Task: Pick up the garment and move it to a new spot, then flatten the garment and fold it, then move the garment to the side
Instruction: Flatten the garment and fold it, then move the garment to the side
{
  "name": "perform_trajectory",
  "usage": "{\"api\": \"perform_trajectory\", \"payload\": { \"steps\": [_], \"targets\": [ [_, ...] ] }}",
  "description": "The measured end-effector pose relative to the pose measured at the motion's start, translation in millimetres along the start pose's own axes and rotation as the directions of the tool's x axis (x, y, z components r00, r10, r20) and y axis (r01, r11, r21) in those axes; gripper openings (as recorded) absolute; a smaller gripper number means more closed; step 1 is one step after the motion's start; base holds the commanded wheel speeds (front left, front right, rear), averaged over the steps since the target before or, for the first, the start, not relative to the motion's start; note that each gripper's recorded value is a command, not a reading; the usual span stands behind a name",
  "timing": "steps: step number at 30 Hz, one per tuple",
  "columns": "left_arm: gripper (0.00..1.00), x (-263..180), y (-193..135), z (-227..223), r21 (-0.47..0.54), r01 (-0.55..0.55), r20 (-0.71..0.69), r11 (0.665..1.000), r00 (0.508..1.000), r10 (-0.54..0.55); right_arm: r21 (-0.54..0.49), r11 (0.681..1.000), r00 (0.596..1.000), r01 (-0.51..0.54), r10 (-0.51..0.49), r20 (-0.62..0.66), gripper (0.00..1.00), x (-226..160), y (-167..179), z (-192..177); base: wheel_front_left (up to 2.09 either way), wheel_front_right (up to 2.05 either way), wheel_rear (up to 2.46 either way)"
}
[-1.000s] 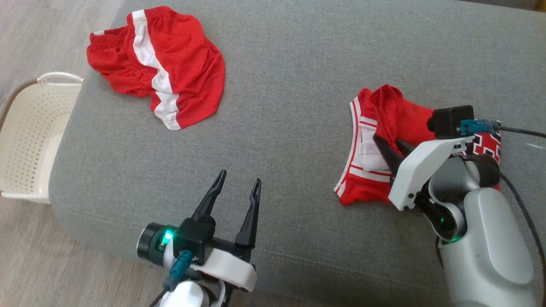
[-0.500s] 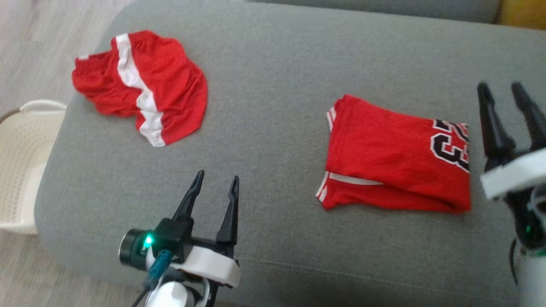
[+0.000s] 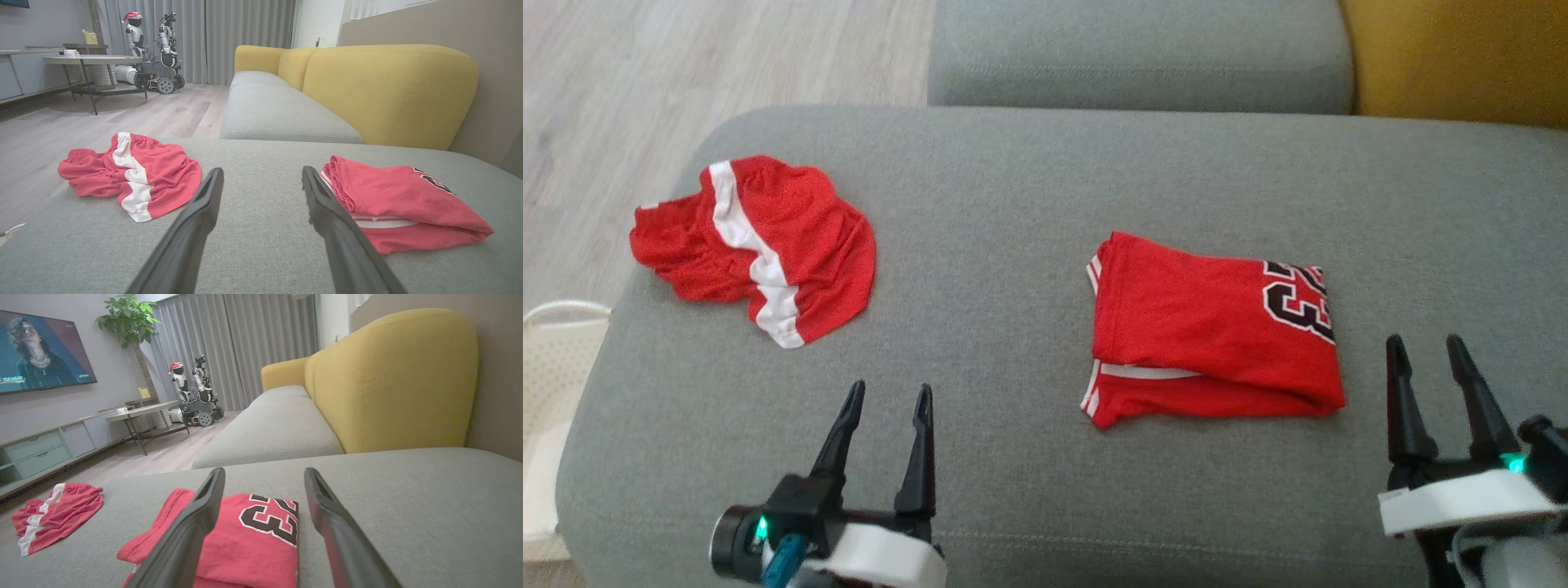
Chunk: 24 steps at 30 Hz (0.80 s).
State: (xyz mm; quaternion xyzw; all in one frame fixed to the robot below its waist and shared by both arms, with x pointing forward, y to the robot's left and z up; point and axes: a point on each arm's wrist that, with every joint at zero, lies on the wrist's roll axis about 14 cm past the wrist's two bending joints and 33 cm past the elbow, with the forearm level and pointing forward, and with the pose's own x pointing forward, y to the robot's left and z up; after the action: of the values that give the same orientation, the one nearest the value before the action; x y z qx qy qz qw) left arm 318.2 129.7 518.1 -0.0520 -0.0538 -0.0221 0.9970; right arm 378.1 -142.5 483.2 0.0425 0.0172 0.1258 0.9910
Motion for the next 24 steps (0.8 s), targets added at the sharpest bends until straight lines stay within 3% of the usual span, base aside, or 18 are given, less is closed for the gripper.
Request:
{"api": "perform_trajectory", "payload": {
  "steps": [24],
  "targets": [
    [1.00,-18.4,9.9,-1.6,0.061,-0.005,-0.001,0.998,1.000,0.005,-0.013,1.000,1.000,-0.011,0.011,-0.007,1.00,-18.2,20.9,-11.3,0.00,0.00,0.00]
  ]
}}
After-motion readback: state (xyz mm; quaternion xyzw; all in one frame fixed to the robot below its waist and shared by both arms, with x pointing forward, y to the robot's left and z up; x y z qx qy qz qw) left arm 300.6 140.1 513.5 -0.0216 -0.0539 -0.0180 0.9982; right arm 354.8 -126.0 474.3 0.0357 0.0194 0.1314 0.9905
